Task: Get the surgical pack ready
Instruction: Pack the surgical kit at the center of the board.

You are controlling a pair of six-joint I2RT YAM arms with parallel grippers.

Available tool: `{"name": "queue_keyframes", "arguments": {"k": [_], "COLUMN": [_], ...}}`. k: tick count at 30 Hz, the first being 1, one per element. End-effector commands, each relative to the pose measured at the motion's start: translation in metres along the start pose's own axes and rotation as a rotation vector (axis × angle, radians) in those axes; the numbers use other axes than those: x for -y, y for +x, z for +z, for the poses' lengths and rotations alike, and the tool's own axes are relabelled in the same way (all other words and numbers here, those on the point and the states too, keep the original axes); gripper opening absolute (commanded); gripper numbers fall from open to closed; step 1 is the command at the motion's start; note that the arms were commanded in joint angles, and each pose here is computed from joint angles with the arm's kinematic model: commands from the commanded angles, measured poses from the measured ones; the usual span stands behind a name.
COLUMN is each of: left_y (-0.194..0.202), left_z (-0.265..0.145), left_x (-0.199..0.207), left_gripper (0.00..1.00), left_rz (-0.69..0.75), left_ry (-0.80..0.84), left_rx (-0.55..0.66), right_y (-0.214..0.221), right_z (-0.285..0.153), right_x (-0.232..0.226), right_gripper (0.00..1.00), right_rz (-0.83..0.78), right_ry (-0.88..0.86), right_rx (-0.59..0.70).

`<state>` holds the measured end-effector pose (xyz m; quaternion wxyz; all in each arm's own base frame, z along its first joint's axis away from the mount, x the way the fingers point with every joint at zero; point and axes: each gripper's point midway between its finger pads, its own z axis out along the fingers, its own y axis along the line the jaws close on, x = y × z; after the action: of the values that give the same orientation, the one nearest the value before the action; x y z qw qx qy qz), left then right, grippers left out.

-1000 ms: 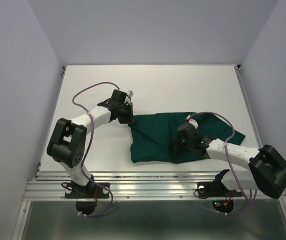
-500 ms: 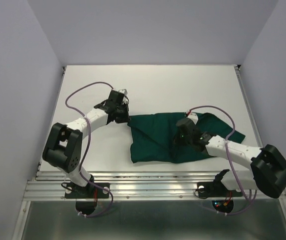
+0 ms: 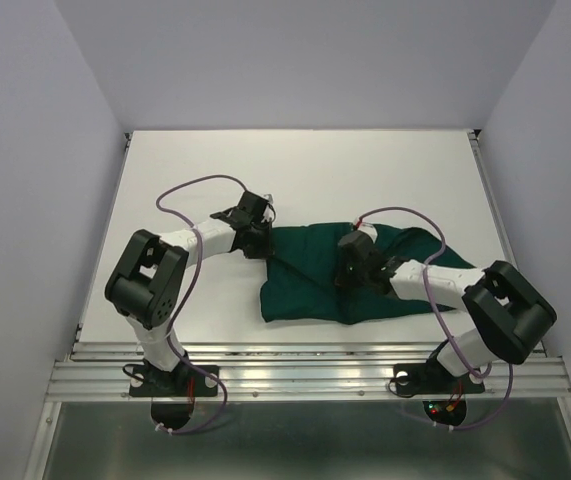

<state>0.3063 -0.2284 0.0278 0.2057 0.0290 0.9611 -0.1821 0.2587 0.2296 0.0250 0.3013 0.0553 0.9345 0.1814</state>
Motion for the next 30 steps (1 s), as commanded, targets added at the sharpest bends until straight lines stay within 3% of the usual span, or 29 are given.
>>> {"name": "queue_keyframes", "arguments": {"k": [1, 9, 16, 21, 26, 28, 30], "left_y": [-0.021, -0.072, -0.127, -0.156, -0.168, -0.171, -0.174], "left_z": [0.003, 0.017, 0.012, 0.000, -0.020, -0.027, -0.032], "left_x": [0.031, 0.037, 0.037, 0.035, 0.033, 0.029, 0.025], "left_gripper": [0.00, 0.00, 0.00, 0.00, 0.00, 0.00, 0.00], "left_rz": [0.011, 0.000, -0.027, -0.042, -0.048, -0.053, -0.057], "left_ry": [0.092, 0.052, 0.034, 0.040, 0.040, 0.041, 0.037], "left_rx": [0.028, 0.097, 0.182, 0.226, 0.260, 0.270, 0.276], "right_y": [-0.006, -0.033, -0.082, -0.109, -0.122, -0.130, -0.134], "right_z": [0.012, 0.038, 0.055, 0.058, 0.030, 0.012, -0.006], "right_x": [-0.028, -0.041, -0.020, -0.037, -0.067, -0.068, -0.055], "right_gripper": [0.01, 0.01, 0.01, 0.01, 0.23, 0.31, 0.32], "right_rz": [0.004, -0.082, -0.129, -0.210, -0.297, -0.299, -0.294], "right_ry": [-0.104, -0.063, 0.003, -0.093, -0.237, -0.235, -0.163], "right_rx": [-0.002, 0.053, 0.128, 0.131, 0.141, 0.158, 0.175]}}
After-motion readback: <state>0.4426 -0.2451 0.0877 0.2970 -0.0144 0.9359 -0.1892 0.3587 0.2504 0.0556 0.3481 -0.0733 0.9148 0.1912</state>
